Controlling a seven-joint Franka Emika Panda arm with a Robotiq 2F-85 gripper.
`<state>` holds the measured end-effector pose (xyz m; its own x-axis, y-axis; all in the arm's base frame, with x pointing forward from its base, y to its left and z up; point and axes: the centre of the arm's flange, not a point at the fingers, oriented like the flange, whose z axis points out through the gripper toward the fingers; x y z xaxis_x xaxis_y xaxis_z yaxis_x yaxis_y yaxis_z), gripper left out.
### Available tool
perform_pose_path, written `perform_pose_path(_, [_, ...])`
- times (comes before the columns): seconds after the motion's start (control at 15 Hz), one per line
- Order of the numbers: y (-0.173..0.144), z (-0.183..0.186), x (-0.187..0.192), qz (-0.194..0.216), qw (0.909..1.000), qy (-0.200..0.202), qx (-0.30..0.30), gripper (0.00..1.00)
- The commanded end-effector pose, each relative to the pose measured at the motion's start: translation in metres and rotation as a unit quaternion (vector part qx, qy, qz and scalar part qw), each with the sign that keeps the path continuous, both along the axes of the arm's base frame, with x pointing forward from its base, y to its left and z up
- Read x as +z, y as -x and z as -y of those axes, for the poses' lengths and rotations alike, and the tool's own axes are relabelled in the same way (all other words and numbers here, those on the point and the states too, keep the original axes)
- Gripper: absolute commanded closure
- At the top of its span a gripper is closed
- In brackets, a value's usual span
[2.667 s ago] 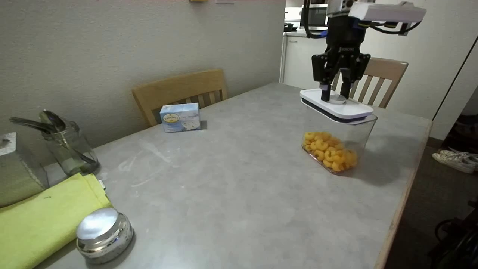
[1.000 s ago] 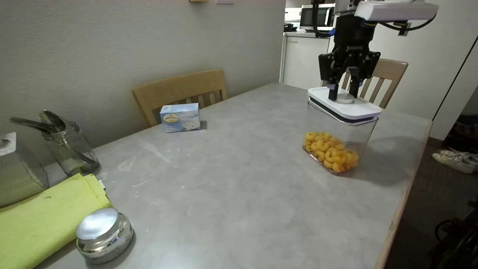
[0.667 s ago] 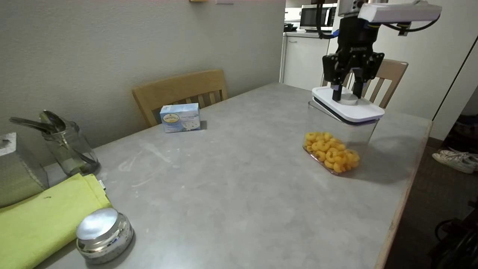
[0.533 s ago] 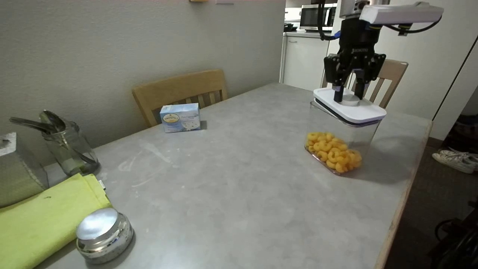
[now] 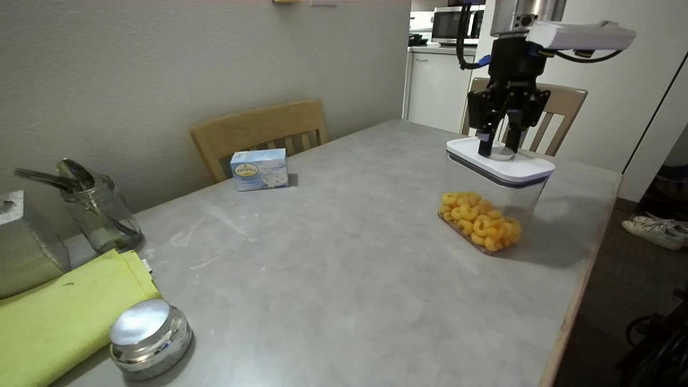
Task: Put the white lid on the storage container then push the button on the lid
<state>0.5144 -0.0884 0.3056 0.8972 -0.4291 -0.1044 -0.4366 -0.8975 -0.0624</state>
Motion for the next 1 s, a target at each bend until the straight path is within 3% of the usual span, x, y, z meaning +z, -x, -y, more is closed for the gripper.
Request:
perform_pose_path(0.0, [0.001, -0.001, -0.009, 0.021, 0.995, -0.001, 0.098, 0.71])
perform_pose_path(0.2, [-0.004, -0.005, -0.007, 0.032, 0.9836, -0.003, 0.177, 0.71])
perform_pose_path(0.47, [-0.009, -0.013, -0.008, 0.047, 0.958, -0.009, 0.283, 0.71])
perform_pose_path(0.67, [-0.01, -0.016, -0.005, 0.053, 0.9454, -0.007, 0.321, 0.71])
perform_pose_path(0.73, [-0.009, -0.016, -0.004, 0.054, 0.9429, -0.007, 0.329, 0.21])
perform_pose_path(0.8, [-0.008, -0.016, -0.003, 0.053, 0.9411, -0.007, 0.334, 0.2])
perform_pose_path(0.93, [-0.006, -0.019, 0.0, 0.049, 0.9411, -0.005, 0.334, 0.08])
